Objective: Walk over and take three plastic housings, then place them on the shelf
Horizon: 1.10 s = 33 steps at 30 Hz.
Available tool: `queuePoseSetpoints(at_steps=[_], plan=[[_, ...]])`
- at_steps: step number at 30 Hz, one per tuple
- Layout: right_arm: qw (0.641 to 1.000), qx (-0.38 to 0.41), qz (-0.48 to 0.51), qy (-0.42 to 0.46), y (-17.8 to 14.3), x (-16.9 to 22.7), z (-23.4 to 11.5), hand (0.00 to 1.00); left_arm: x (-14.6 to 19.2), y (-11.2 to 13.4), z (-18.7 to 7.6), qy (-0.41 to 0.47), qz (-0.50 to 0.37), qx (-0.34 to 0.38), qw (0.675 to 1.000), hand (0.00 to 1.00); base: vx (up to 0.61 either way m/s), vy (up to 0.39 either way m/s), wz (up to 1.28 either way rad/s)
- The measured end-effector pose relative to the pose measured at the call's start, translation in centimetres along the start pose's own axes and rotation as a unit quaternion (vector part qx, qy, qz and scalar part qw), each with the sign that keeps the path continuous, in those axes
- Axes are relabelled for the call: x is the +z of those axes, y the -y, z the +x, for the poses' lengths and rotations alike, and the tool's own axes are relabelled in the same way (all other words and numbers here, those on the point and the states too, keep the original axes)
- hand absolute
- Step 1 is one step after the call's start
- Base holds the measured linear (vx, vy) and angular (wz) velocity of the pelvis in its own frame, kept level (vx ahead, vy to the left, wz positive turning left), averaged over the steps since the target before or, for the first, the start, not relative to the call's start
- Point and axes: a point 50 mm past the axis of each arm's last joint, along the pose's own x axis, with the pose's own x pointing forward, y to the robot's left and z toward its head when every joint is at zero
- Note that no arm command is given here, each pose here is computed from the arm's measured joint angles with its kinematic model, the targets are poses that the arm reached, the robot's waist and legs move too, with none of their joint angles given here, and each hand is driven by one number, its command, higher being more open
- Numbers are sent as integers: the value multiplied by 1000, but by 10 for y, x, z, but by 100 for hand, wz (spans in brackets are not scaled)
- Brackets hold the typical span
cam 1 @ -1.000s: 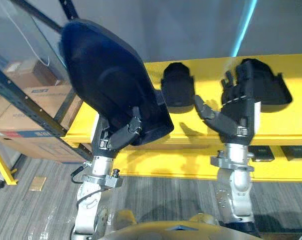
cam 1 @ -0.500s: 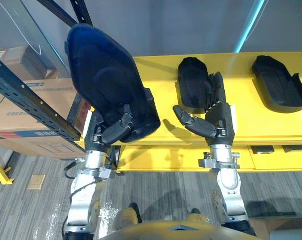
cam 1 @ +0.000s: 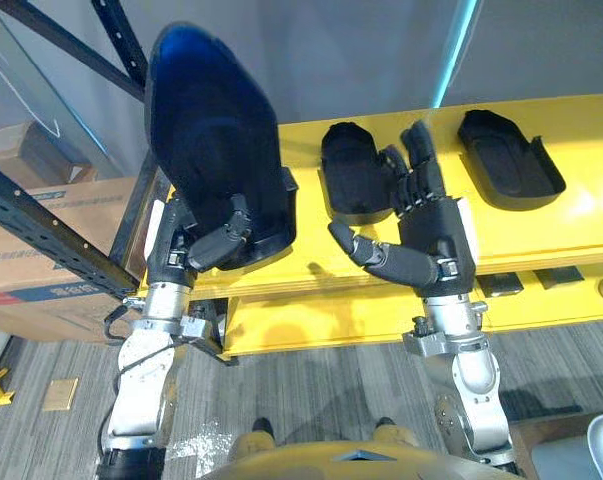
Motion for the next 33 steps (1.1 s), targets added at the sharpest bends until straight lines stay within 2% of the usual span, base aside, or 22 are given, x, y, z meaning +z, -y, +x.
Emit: queuePoseSetpoints(at_steps=[9, 18, 25, 31, 32, 33], plan=[[994, 105, -1, -17, -16, -3, 0, 100, -37, -22, 9, -85, -26, 27, 996, 0, -19, 7, -2], [985, 168, -8, -41, -25, -7, 2, 100, -63, -38, 10, -148, -59, 51, 986, 0, -44, 7, 0], [981, 188, -6, -45, -29, -8, 5, 100, -68, -45, 21, -166, -68, 52, 982, 0, -47, 3, 0], [976, 218, -5, -26, -34, -1, 18, 100, -61, -50, 43, -155, -71, 50, 984, 0, -29, 1, 0], [974, 225, -6, -16, -36, 3, 21, 100, -57, -53, 49, -148, -68, 50, 985, 100, -43, -1, -10], [973, 230, -8, -1, -38, 9, 25, 100, -52, -54, 56, -141, -71, 50, 986, 100, -40, 1, -11]])
